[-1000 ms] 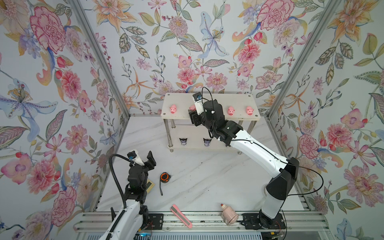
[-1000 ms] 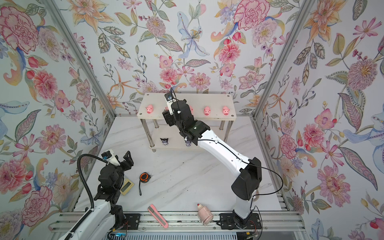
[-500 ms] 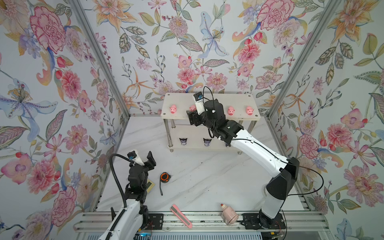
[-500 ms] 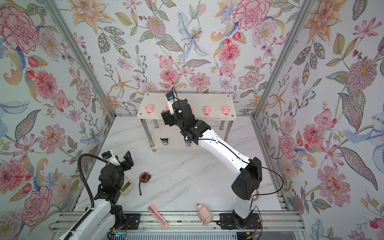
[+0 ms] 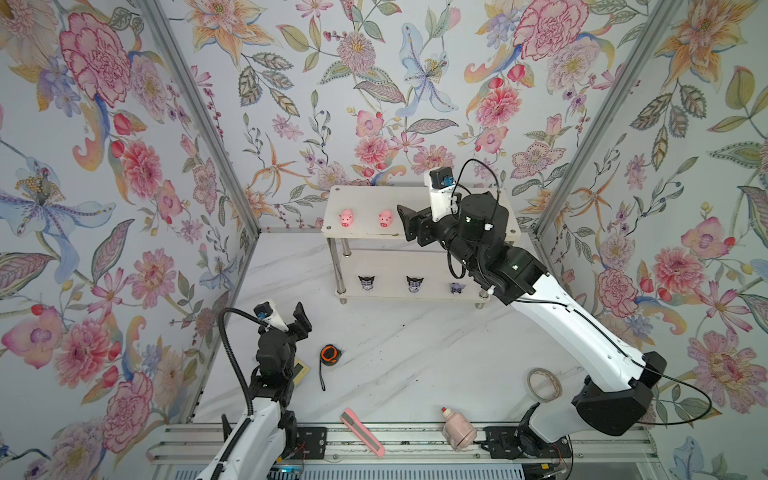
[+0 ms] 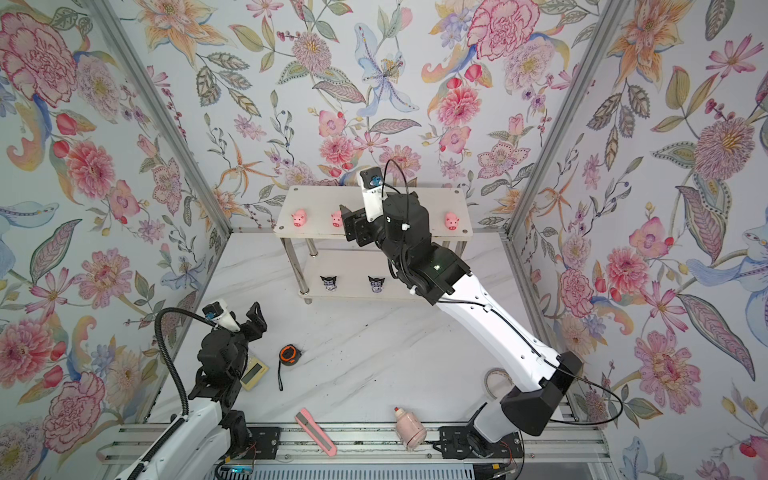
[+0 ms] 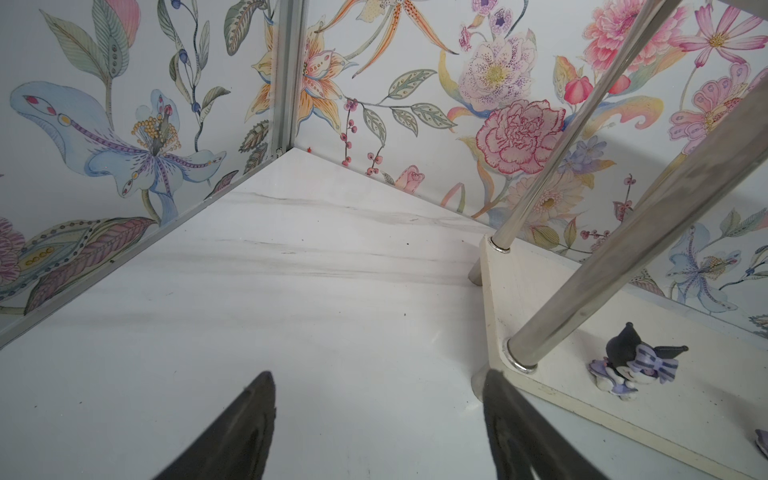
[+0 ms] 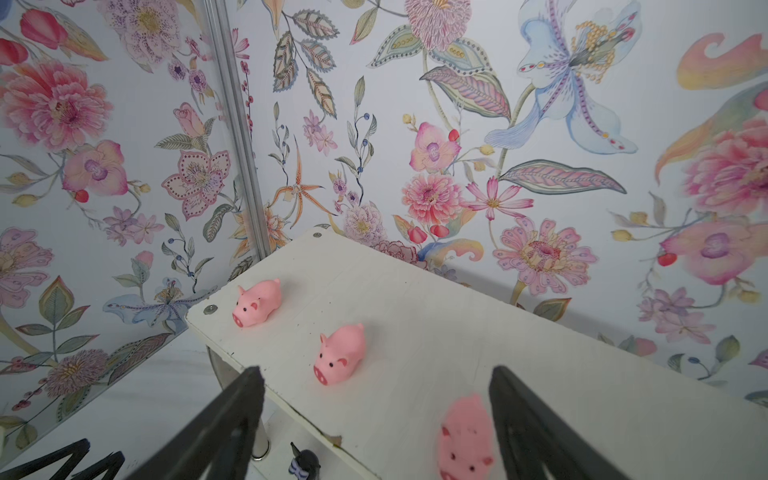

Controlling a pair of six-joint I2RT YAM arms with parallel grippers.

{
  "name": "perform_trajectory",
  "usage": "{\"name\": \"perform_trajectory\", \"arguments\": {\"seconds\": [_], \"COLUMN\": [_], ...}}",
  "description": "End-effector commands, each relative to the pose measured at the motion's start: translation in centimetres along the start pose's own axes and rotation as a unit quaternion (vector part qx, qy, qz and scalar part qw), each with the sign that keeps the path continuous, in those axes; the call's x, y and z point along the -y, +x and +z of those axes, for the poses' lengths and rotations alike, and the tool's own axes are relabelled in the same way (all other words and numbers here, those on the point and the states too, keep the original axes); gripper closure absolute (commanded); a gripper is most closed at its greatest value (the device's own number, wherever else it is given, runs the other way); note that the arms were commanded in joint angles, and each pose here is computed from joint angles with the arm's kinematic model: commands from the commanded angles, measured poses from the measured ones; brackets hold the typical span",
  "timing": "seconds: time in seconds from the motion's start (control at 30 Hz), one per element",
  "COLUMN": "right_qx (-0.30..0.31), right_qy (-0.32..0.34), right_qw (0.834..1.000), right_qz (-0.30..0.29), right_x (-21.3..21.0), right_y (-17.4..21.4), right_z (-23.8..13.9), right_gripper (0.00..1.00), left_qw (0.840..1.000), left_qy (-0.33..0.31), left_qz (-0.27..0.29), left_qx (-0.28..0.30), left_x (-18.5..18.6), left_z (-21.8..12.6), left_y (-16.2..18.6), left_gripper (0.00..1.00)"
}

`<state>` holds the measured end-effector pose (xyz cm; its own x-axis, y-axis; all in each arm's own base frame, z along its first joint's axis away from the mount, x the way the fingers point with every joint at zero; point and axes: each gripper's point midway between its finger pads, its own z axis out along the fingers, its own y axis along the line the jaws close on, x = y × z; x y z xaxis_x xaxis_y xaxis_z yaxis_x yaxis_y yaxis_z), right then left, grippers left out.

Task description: Place and organize the plastic toys onto the shelf

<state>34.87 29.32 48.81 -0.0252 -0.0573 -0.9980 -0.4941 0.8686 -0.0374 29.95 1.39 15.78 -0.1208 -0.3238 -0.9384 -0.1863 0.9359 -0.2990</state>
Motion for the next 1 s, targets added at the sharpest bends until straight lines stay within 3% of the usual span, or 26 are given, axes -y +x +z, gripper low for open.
{"name": "perform_trajectory", "arguments": {"seconds": [0.0,0.23,0.5,0.7,0.73,0.77,0.8,0.97], "right_qx": [-0.020,-0.040,-0.066,-0.080,-0.084,-0.090,-0.095,-0.123], "right_qy": [0.030,0.055,0.067,0.110,0.124,0.138,0.151,0.220], "right_qw": [0.999,0.998,0.996,0.990,0.988,0.986,0.983,0.968], "right_qz": [-0.013,-0.010,-0.003,-0.028,-0.031,-0.034,-0.035,-0.009], "right_x": [1.1,3.2,4.4,6.6,7.3,8.1,9.0,14.0], "right_y": [1.8,3.3,5.1,7.0,7.6,8.4,9.2,15.0], "right_z": [-0.6,-1.7,-1.7,-3.9,-4.5,-5.2,-5.9,-9.4], "right_gripper": [0.17,0.28,0.27,0.12,0.09,0.05,0.01,0.01], "left_qw": [1.000,1.000,1.000,1.000,1.000,0.999,0.999,0.998], "left_qy": [-0.001,-0.005,-0.006,0.001,-0.001,-0.003,-0.004,-0.027], "left_qz": [-0.005,-0.005,-0.003,0.012,0.013,0.014,0.015,0.023], "left_qx": [0.008,0.009,0.004,0.019,0.025,0.033,0.041,0.059], "left_x": [-0.1,-0.3,-0.3,-0.1,-0.2,-0.4,-0.5,-1.4], "left_z": [-0.2,-0.4,-0.2,-0.4,-0.5,-0.7,-0.9,-1.5], "left_y": [-0.1,-0.1,0.2,-0.3,-0.5,-0.6,-0.8,-1.2], "left_gripper": [0.21,0.21,0.21,0.19,0.13,0.01,0.01,0.01]}}
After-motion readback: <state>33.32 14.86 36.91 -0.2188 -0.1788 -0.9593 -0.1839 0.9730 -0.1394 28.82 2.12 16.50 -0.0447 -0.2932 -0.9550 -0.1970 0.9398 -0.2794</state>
